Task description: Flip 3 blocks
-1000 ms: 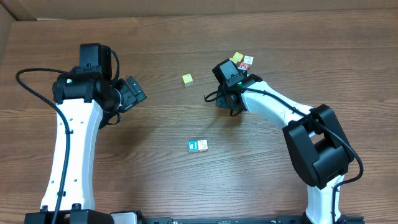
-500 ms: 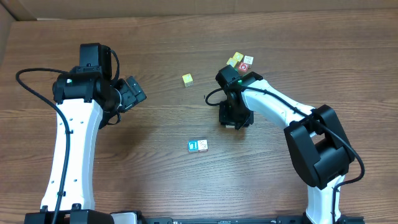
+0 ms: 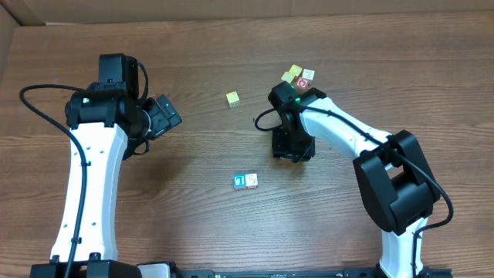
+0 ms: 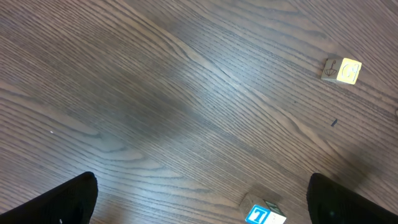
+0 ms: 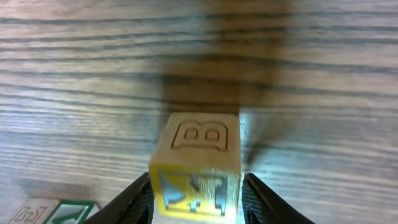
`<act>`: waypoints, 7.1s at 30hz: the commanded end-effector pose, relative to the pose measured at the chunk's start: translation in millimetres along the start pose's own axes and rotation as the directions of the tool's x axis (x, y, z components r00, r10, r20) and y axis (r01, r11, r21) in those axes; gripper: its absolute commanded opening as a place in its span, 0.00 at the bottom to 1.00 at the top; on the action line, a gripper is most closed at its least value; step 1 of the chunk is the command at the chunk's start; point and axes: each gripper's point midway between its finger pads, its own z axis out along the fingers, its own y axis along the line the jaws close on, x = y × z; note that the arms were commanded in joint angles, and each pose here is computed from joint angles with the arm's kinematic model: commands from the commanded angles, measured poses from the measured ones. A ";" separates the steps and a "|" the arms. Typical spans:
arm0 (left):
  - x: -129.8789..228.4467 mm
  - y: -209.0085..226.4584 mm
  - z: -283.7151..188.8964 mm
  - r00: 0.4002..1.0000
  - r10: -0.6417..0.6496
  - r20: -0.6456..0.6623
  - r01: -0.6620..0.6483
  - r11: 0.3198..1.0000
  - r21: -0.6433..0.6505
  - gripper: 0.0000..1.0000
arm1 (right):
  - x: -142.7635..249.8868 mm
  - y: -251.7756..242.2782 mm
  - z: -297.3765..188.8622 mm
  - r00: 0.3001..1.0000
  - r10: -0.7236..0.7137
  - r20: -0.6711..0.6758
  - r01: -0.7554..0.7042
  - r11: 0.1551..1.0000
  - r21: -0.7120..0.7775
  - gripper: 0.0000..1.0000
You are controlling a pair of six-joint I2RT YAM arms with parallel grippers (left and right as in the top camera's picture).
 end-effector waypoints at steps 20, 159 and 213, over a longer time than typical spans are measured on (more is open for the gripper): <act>-2.1 -0.2 0.7 1.000 0.002 0.002 -0.002 1.000 -0.002 1.00 | -20.3 2.5 -38.0 0.993 -0.033 0.113 0.027 0.998 0.055 0.47; -2.1 -0.2 0.7 1.000 0.002 0.002 -0.002 1.000 -0.002 0.99 | 57.0 32.8 -6.0 0.992 -0.065 -0.111 0.066 0.998 0.007 0.05; -2.1 -0.2 0.7 1.000 0.002 0.002 -0.002 1.000 -0.002 1.00 | 67.8 34.2 -5.8 0.987 0.071 -0.141 -0.067 0.997 0.033 0.04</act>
